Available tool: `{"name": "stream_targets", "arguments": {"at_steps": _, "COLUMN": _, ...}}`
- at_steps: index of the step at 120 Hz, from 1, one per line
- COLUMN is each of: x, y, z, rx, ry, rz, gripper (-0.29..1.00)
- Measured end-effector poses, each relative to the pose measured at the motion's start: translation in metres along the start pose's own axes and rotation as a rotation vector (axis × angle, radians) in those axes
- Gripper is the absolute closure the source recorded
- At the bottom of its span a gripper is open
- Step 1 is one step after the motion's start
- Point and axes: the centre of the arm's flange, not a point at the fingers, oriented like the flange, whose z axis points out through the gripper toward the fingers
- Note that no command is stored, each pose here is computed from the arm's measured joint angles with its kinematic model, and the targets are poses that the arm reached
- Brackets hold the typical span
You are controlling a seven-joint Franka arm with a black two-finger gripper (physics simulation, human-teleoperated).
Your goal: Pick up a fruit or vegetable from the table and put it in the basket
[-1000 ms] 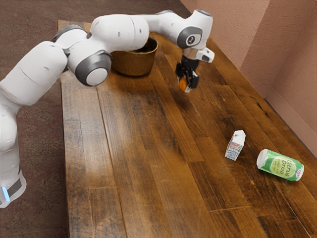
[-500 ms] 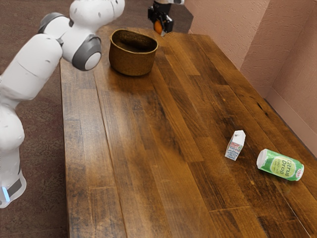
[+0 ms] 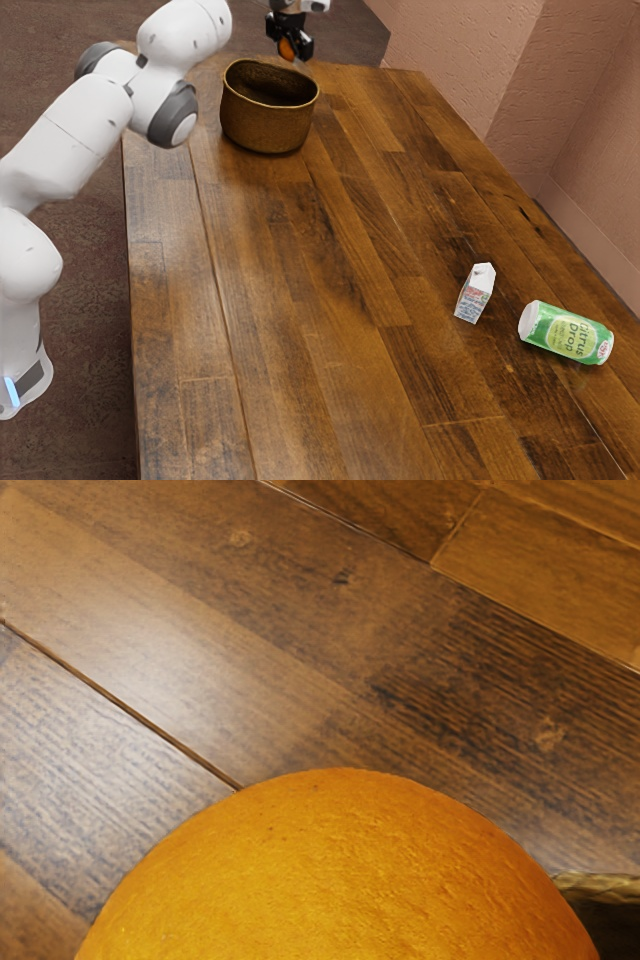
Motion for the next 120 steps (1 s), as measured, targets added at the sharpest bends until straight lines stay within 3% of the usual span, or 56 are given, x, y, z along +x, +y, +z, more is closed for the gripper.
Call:
{"name": "stream_targets", "arguments": {"at_steps": 29, "x": 0.002, "y": 0.004, "z": -0.012, "rx": -0.01, "ry": 0.032, "rz": 0.007, "gripper": 0.44}}
{"name": "stream_targets", "arguments": {"at_steps": 54, "x": -0.009, "y": 0.035, "z": -0.02, "rx": -0.049, "ry": 0.004, "rz": 0.03, "gripper": 0.44}}
{"name": "stream_targets", "arguments": {"at_steps": 81, "x": -0.021, "y": 0.051, "z": -0.034, "rx": -0.043, "ry": -0.009, "rz": 0.041, "gripper": 0.44}}
{"name": "stream_targets", "arguments": {"at_steps": 88, "x": -0.022, "y": 0.056, "z": -0.036, "rx": -0.047, "ry": -0.009, "rz": 0.046, "gripper": 0.4}}
{"name": "stream_targets", "arguments": {"at_steps": 103, "x": -0.025, "y": 0.057, "z": -0.033, "rx": -0.06, "ry": -0.017, "rz": 0.045, "gripper": 0.16}}
{"name": "stream_targets", "arguments": {"at_steps": 120, "x": -0.026, "y": 0.056, "z": -0.03, "rx": -0.068, "ry": -0.018, "rz": 0.043, "gripper": 0.06}}
